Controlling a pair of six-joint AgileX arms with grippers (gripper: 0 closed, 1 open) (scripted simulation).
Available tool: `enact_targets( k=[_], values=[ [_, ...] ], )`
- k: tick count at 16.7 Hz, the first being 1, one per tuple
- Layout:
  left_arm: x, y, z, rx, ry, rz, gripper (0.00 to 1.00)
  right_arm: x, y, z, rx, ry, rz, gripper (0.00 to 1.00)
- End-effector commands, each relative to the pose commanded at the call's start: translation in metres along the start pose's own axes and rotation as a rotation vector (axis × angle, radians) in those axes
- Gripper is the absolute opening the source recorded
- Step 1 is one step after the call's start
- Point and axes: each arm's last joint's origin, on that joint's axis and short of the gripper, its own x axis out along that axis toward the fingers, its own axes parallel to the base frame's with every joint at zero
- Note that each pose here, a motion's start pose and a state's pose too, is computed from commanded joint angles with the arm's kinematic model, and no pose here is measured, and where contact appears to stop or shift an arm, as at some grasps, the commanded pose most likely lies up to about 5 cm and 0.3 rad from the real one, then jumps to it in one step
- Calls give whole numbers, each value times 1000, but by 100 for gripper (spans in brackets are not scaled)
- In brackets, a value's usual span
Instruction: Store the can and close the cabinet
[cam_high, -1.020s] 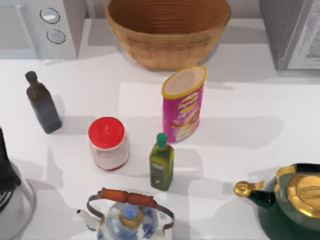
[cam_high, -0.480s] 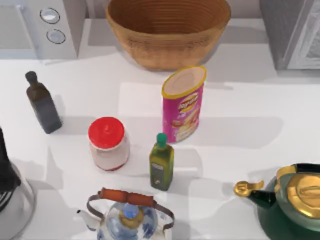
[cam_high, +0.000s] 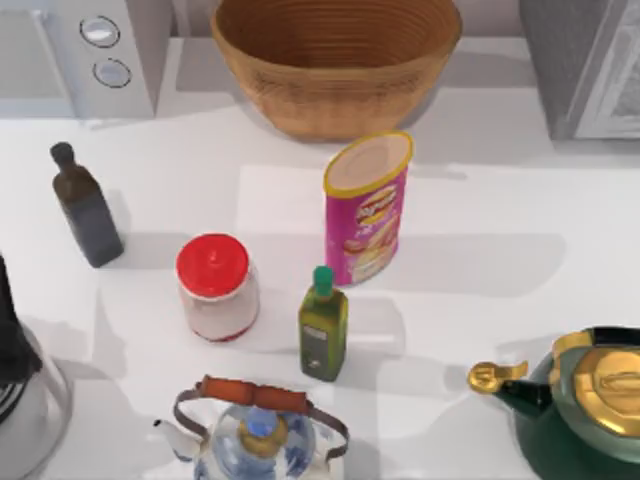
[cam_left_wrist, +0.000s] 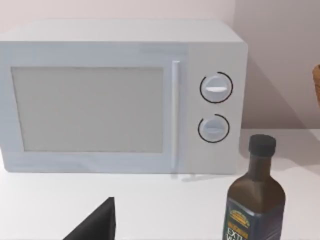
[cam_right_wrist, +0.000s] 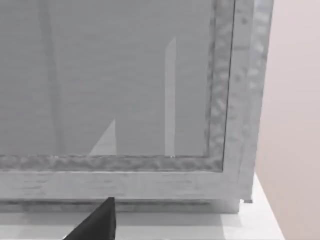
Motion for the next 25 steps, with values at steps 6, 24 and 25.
enact_targets(
  k=[6, 24, 25],
  values=[
    [0, 0, 0, 0, 0, 0, 100, 22, -28, 35, 1, 2, 52, 100],
    [0, 0, 0, 0, 0, 0, 100, 4, -4, 343, 10, 4, 10, 100],
    [0, 0, 0, 0, 0, 0, 100, 1, 0, 348, 3, 1, 3, 100]
  ],
)
